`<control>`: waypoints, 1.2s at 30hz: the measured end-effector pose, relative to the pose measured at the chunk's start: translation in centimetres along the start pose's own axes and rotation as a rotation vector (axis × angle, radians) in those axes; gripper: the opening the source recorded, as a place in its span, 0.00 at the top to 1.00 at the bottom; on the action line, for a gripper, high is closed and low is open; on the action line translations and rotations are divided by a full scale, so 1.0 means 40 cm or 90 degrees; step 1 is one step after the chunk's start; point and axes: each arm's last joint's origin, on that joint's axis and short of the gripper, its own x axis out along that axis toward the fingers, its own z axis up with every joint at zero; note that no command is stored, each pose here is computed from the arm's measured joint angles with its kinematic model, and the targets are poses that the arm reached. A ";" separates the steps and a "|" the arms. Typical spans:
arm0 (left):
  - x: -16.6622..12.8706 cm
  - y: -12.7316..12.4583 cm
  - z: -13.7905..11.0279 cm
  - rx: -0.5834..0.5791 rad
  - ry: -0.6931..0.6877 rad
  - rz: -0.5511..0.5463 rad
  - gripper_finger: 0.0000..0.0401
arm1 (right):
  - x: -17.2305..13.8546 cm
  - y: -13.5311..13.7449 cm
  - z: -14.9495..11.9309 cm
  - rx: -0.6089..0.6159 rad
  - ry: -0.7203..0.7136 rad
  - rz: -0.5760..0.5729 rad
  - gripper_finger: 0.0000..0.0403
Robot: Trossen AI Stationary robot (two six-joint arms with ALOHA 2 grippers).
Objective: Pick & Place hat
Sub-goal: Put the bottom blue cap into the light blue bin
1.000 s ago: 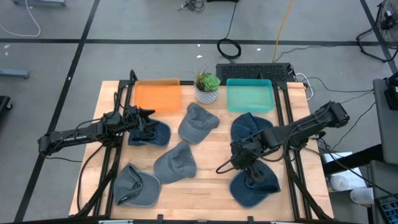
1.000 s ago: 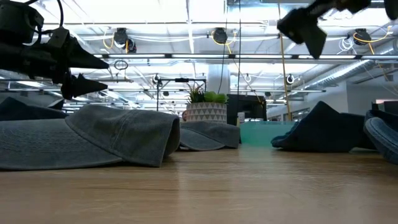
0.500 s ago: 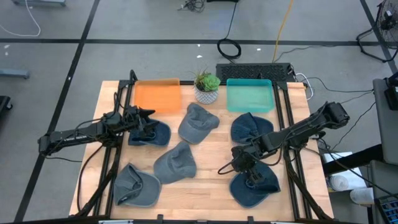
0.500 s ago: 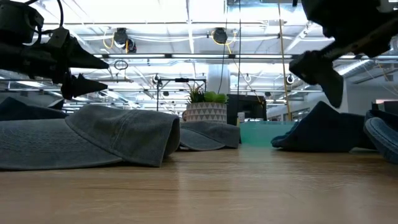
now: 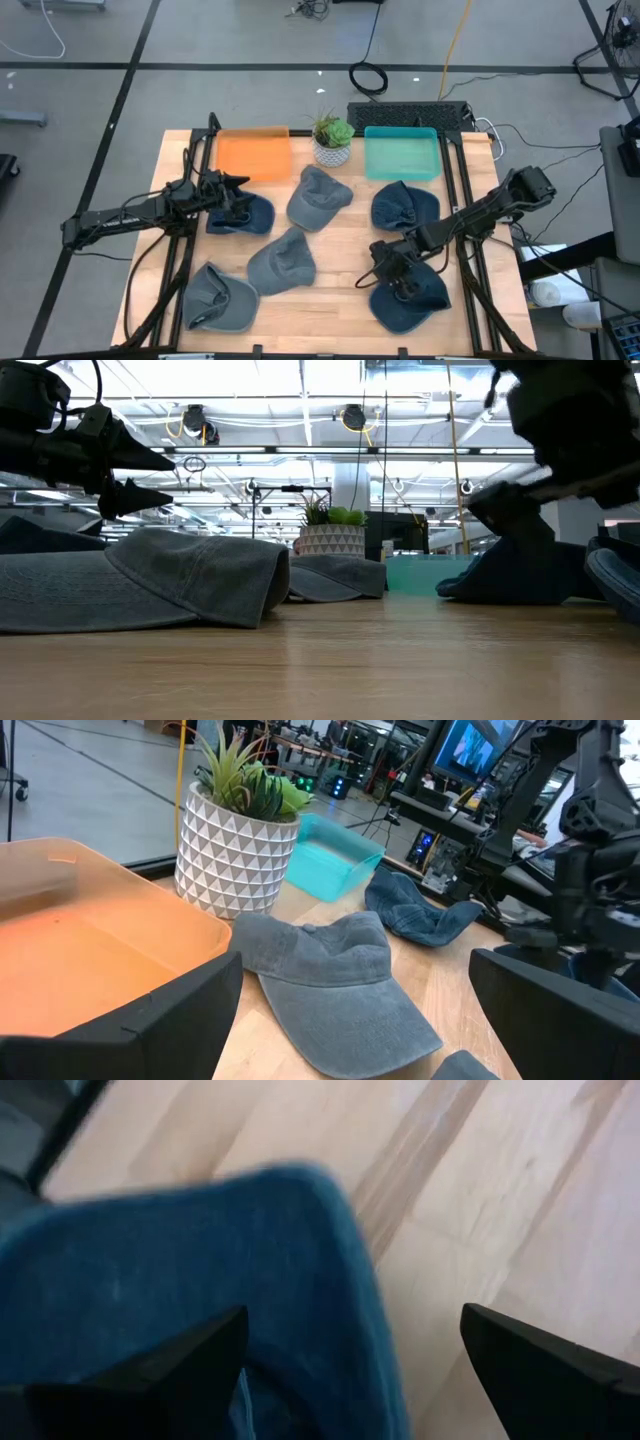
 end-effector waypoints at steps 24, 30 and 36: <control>0.000 0.000 0.000 0.000 0.000 0.000 0.00 | 0.000 0.011 -0.001 0.054 -0.012 0.104 0.32; 0.000 0.000 0.000 0.000 0.000 0.000 0.00 | 0.000 0.011 -0.001 0.053 -0.012 0.104 0.42; 0.000 0.000 0.000 0.000 0.000 0.000 0.00 | -0.001 0.010 -0.001 0.051 -0.013 0.103 0.59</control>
